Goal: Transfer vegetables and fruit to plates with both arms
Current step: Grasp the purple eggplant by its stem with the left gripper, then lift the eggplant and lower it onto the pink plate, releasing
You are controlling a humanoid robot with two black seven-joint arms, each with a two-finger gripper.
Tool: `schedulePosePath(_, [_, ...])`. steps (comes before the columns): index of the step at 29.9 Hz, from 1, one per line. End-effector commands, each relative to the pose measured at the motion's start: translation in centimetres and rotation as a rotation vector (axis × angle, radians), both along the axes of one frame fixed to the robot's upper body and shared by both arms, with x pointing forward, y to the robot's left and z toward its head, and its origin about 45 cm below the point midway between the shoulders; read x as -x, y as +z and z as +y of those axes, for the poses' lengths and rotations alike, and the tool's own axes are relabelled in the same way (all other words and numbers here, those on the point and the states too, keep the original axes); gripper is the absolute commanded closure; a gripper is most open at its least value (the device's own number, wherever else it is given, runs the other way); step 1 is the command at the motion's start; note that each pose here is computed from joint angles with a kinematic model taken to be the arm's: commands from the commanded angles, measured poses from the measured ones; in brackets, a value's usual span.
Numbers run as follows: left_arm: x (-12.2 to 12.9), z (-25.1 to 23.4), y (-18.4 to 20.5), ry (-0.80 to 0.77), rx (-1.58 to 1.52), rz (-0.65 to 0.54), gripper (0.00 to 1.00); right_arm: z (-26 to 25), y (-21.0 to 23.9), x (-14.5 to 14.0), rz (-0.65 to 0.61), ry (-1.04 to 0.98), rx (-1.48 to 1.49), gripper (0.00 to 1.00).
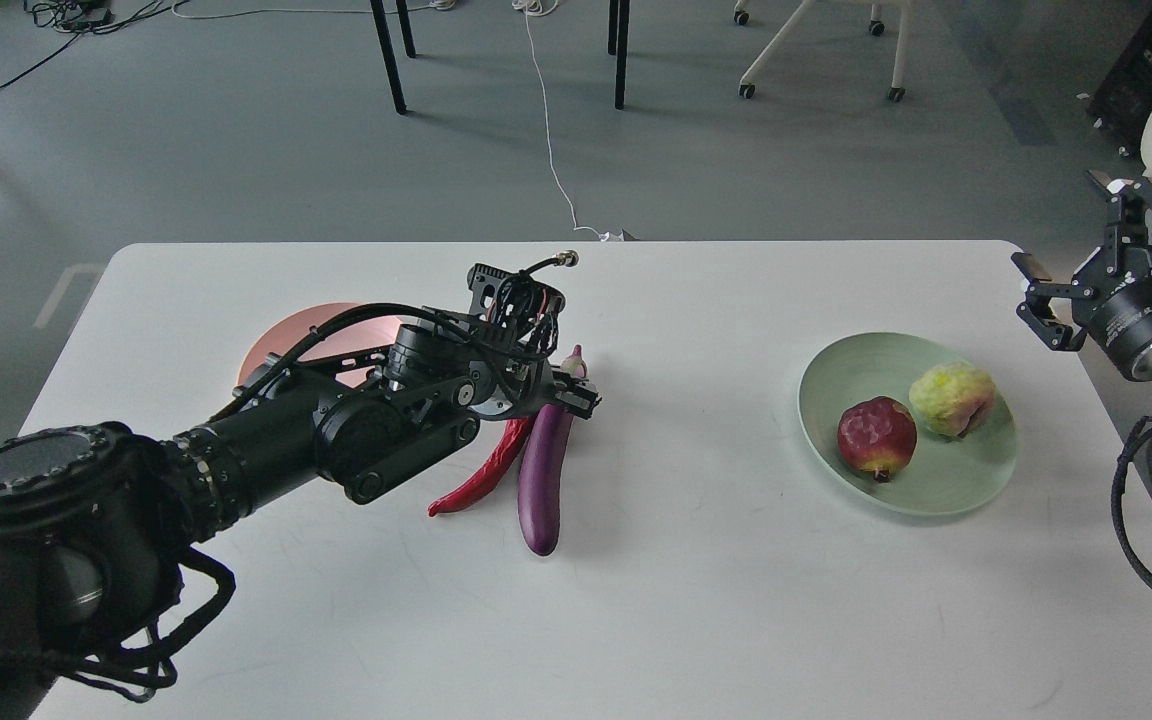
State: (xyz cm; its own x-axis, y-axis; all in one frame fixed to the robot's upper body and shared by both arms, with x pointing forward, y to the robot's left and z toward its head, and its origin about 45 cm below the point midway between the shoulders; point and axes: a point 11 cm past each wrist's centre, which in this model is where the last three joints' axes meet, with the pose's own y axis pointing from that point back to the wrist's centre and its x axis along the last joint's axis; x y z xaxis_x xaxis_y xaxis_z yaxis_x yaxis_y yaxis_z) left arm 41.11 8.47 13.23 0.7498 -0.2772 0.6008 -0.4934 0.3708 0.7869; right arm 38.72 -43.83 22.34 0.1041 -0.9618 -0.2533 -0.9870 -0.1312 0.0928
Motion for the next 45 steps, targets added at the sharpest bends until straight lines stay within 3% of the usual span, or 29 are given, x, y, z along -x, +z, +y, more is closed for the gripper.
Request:
schedulePosePath(1, [-0.1,-0.3,0.4,0.034,0.043,0.021,0.87,-0.1,0.0,0.0,0.000,-0.001,0.001,0.03])
schedulePosePath(6, [-1.4,-2.3,4.1,0.062,0.162,0.000,0.87,-0.1,0.0,0.0,0.000,-0.001,0.001,0.03])
schedulePosePath(10, [-2.6,-4.6,9.7,0.063,0.312,0.014,0.87,-0.1,0.0,0.0,0.000,-0.001,0.001,0.03])
schedulePosePath(13, [-4.3,-1.1,12.6,0.115,0.350,0.022,0.87,0.0,-0.1,0.1,0.003,0.002,0.000,0.03])
schedulePosePath(18, [-6.2,9.7,14.0,0.219,0.275,-0.050,0.87,0.1,-0.5,0.3,0.012,0.003,-0.003,0.03])
schedulePosePath(23, [-5.3,17.6,11.8,0.158,0.112,-0.095,0.86,-0.1,-0.9,0.7,0.024,-0.001,-0.002,0.03])
schedulePosePath(27, [-3.2,21.9,8.4,0.170,0.037,-0.041,0.85,-0.1,-1.1,0.8,0.028,-0.001,-0.003,0.03])
schedulePosePath(33, [-2.1,24.9,5.5,0.246,0.040,-0.053,0.83,0.3,-1.7,1.3,0.043,0.007,-0.012,0.03])
schedulePosePath(45, [-3.0,28.0,5.3,0.335,0.051,-0.082,0.74,0.3,-2.0,1.5,0.051,0.007,-0.014,0.03])
